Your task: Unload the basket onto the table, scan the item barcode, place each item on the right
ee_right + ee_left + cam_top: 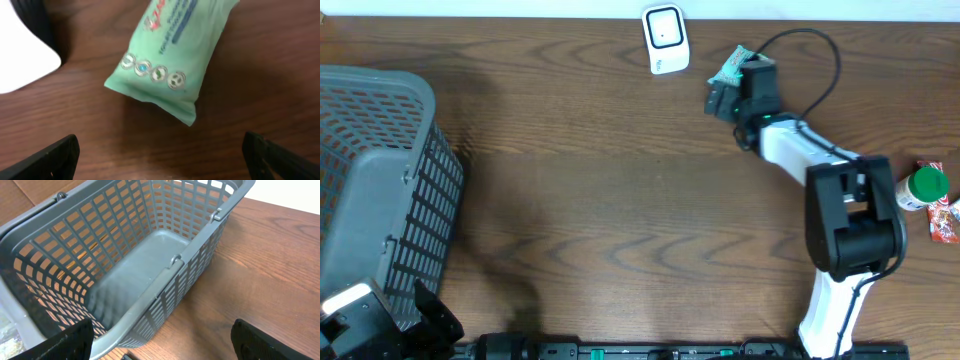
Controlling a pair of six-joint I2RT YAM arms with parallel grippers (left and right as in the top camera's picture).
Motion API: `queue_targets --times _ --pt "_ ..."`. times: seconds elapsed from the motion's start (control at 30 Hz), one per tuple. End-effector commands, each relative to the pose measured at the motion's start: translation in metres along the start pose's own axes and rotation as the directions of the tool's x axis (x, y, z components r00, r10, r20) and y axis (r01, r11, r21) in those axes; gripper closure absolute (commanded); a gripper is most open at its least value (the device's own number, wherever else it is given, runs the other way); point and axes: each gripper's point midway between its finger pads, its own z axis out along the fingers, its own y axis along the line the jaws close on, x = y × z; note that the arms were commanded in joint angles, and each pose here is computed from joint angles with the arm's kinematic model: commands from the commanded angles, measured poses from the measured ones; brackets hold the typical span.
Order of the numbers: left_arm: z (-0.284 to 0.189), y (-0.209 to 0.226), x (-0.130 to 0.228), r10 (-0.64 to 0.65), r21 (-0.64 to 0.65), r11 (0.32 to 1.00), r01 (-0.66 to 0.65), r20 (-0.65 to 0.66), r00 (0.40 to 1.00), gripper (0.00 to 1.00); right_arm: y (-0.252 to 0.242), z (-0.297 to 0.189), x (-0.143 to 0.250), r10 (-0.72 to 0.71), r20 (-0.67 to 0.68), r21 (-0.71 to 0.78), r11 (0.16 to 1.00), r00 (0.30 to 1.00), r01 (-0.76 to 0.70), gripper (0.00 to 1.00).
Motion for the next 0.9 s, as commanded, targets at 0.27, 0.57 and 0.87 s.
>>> queue_targets --times 0.27,0.57,0.87 --pt "-0.002 0.002 0.0 -0.008 -0.004 1.0 0.008 0.009 1.0 0.12 0.0 0.01 -0.016 -0.13 0.258 0.396 0.918 0.957 0.017 0.01" --pt "-0.002 0.002 0.0 -0.008 -0.004 1.0 0.008 0.009 1.0 0.12 -0.001 0.042 -0.014 -0.066 0.213 0.469 0.882 0.975 -0.043 0.01" --pt "-0.002 0.002 0.0 -0.008 -0.004 1.0 0.008 0.009 1.0 0.12 -0.024 0.09 0.034 0.133 0.061 0.368 0.918 0.989 -0.146 0.01"
